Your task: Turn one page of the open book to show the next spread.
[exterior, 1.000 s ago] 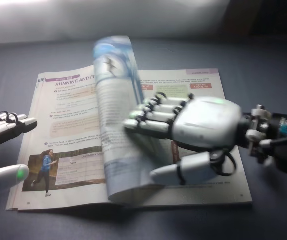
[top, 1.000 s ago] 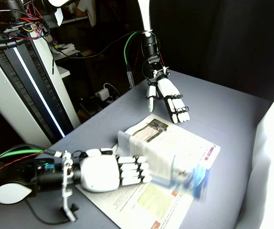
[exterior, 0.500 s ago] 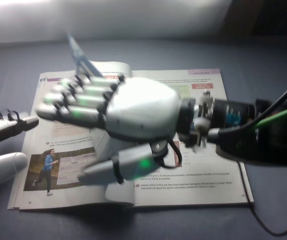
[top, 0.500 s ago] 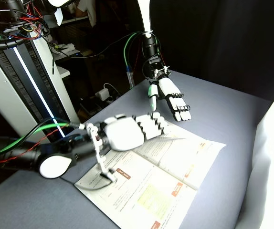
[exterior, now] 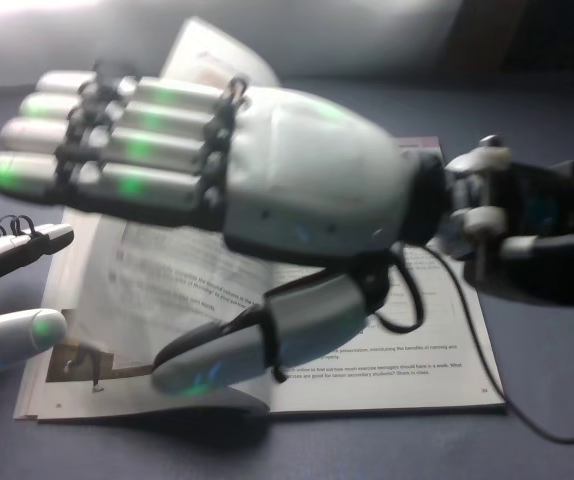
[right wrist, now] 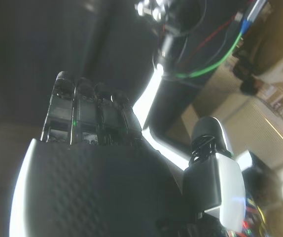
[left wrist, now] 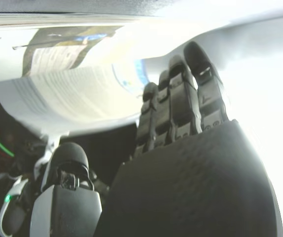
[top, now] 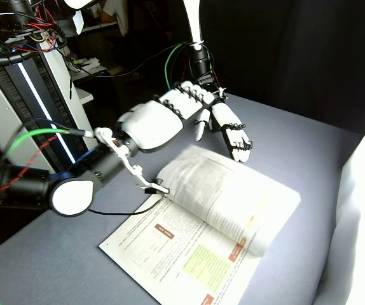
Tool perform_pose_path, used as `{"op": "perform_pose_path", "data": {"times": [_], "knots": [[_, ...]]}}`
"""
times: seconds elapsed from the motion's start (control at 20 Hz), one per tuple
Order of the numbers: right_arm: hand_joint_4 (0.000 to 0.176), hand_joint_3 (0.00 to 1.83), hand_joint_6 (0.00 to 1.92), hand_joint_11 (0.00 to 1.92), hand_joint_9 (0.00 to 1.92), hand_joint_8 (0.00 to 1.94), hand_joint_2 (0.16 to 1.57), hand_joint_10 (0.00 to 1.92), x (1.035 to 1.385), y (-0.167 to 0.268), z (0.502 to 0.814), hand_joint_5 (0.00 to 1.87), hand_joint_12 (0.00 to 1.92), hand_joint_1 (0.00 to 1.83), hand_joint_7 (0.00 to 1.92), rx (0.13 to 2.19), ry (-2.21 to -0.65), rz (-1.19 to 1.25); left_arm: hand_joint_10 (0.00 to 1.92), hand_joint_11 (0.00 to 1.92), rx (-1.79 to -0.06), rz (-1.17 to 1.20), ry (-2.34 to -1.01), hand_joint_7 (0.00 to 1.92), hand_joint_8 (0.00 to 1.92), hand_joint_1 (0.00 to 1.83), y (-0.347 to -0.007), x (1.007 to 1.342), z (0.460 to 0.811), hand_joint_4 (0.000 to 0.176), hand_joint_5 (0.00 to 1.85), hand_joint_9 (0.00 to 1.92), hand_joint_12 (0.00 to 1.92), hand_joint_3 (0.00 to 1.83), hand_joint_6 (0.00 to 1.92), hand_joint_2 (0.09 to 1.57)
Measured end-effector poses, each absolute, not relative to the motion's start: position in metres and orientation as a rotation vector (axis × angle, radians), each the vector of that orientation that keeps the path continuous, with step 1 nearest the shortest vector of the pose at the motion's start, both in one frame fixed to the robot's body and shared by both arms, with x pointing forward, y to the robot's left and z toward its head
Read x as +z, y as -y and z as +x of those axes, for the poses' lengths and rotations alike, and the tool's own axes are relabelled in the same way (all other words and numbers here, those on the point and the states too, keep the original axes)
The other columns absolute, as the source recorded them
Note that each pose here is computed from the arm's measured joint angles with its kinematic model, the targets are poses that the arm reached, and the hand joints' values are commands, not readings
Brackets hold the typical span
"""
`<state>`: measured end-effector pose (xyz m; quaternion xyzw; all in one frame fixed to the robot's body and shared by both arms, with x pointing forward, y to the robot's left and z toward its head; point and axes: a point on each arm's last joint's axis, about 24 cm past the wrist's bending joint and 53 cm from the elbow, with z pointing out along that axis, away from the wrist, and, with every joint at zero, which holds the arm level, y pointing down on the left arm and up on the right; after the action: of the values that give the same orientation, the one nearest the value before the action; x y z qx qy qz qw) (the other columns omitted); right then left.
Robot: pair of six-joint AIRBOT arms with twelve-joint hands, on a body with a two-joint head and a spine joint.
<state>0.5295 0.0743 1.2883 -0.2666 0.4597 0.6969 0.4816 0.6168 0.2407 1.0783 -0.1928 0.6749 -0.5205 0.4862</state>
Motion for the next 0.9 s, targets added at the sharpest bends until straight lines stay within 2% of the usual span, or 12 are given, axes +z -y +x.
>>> {"op": "perform_pose_path", "data": {"times": [0.3, 0.4, 0.45, 0.5, 0.55, 0.6, 0.65, 0.7, 0.75, 0.8, 0.85, 0.9], "knots": [[0.0, 0.0, 0.0, 0.0, 0.0, 0.0, 1.11, 0.0, 1.295, -0.051, 0.525, 0.0, 0.0, 0.0, 0.0, 1.65, -1.12, -0.661, 0.0, 0.0, -1.238, -0.484, -1.648, 0.14, 0.0, 0.0, -0.243, 1.078, 0.616, 0.01, 0.14, 0.21, 0.7, 0.0, 0.0, 1.14], [0.0, 0.0, 0.0, 0.0, 0.0, 0.0, 1.11, 0.0, 1.295, -0.029, 0.537, 0.0, 0.0, 0.0, 0.0, 1.583, -1.141, -0.623, 0.0, 0.0, -1.192, -0.463, -1.68, 0.14, 0.0, 0.0, -0.247, 1.077, 0.612, 0.01, 0.14, 0.21, 0.7, 0.0, 0.0, 1.14], [0.0, 0.0, 0.0, 0.0, 0.0, 0.0, 1.11, 0.0, 1.291, -0.016, 0.548, 0.0, 0.0, 0.04, 0.0, 1.542, -1.171, -0.581, 0.01, 0.0, -1.173, -0.455, -1.672, 0.08, 0.0, 0.21, -0.252, 1.082, 0.612, 0.029, 0.14, 0.06, 0.24, 0.01, 0.0, 1.31], [0.0, 0.0, 0.0, 0.0, 0.0, 0.0, 1.12, 0.0, 1.284, -0.004, 0.558, 0.0, 0.0, 0.01, 0.0, 1.489, -1.207, -0.552, 0.0, 0.0, -1.161, -0.449, -1.648, 0.04, 0.0, 0.32, -0.258, 1.091, 0.614, 0.026, 0.12, 0.01, 0.05, 0.0, 0.0, 1.32], [0.0, 0.0, 0.0, 0.0, 0.0, 0.0, 1.12, 0.0, 1.278, 0.006, 0.565, 0.0, 0.0, 0.06, 0.0, 1.451, -1.237, -0.529, 0.0, 0.0, -1.155, -0.442, -1.619, 0.03, 0.0, 0.33, -0.263, 1.101, 0.617, 0.003, 0.08, 0.0, 0.01, 0.01, 0.0, 1.33], [0.0, 0.0, 0.0, 0.0, 0.0, 0.0, 1.11, 0.0, 1.273, 0.015, 0.568, 0.0, 0.0, 0.05, 0.0, 1.415, -1.261, -0.51, 0.0, 0.0, -1.155, -0.438, -1.589, 0.01, 0.0, 0.3, -0.267, 1.11, 0.619, 0.024, 0.02, 0.0, 0.0, 0.0, 0.0, 1.33], [0.0, 0.0, 0.0, 0.0, 0.0, 0.0, 1.12, 0.0, 1.264, 0.03, 0.573, 0.0, 0.0, 0.06, 0.0, 1.365, -1.293, -0.484, 0.0, 0.0, -1.167, -0.422, -1.565, 0.0, 0.0, 0.29, -0.266, 1.118, 0.619, 0.0, 0.0, 0.0, 0.0, 0.0, 0.0, 1.32], [0.0, 0.0, 0.0, 0.0, 0.0, 0.0, 1.12, 0.0, 1.26, 0.037, 0.576, 0.0, 0.0, 0.06, 0.0, 1.341, -1.311, -0.467, 0.0, 0.0, -1.173, -0.414, -1.561, 0.0, 0.0, 0.29, -0.264, 1.12, 0.62, 0.0, 0.0, 0.0, 0.0, 0.0, 0.0, 1.32], [0.014, 0.0, 0.0, 0.0, 0.0, 0.0, 1.13, 0.0, 1.254, 0.049, 0.584, 0.0, 0.0, 0.06, 0.0, 1.3, -1.339, -0.43, 0.0, 0.0, -1.188, -0.388, -1.566, 0.0, 0.0, 0.28, -0.258, 1.121, 0.618, 0.0, 0.0, 0.0, 0.0, 0.0, 0.0, 1.29], [0.014, 0.01, 0.0, 0.0, 0.0, 0.0, 1.15, 0.0, 1.247, 0.06, 0.591, 0.0, 0.0, 0.04, 0.0, 1.267, -1.373, -0.388, 0.0, 0.01, -1.205, -0.364, -1.567, 0.0, 0.0, 0.34, -0.251, 1.123, 0.616, 0.0, 0.0, 0.0, 0.39, 0.05, 0.0, 1.24], [0.018, 0.0, 0.0, 0.0, 0.0, 0.0, 1.14, 0.0, 1.241, 0.068, 0.597, 0.0, 0.0, 0.03, 0.0, 1.239, -1.4, -0.367, 0.0, 0.0, -1.217, -0.352, -1.559, 0.0, 0.0, 0.34, -0.248, 1.126, 0.616, 0.001, 0.0, 0.0, 0.6, 0.03, 0.0, 1.25], [0.0, 0.01, 0.0, 0.0, 0.0, 0.0, 1.16, 0.0, 1.234, 0.075, 0.599, 0.0, 0.0, 0.01, 0.0, 1.214, -1.427, -0.34, 0.0, 0.0, -1.226, -0.349, -1.547, 0.0, 0.0, 0.29, -0.246, 1.129, 0.618, 0.029, 0.0, 0.0, 0.4, 0.01, 0.0, 1.27]]}}
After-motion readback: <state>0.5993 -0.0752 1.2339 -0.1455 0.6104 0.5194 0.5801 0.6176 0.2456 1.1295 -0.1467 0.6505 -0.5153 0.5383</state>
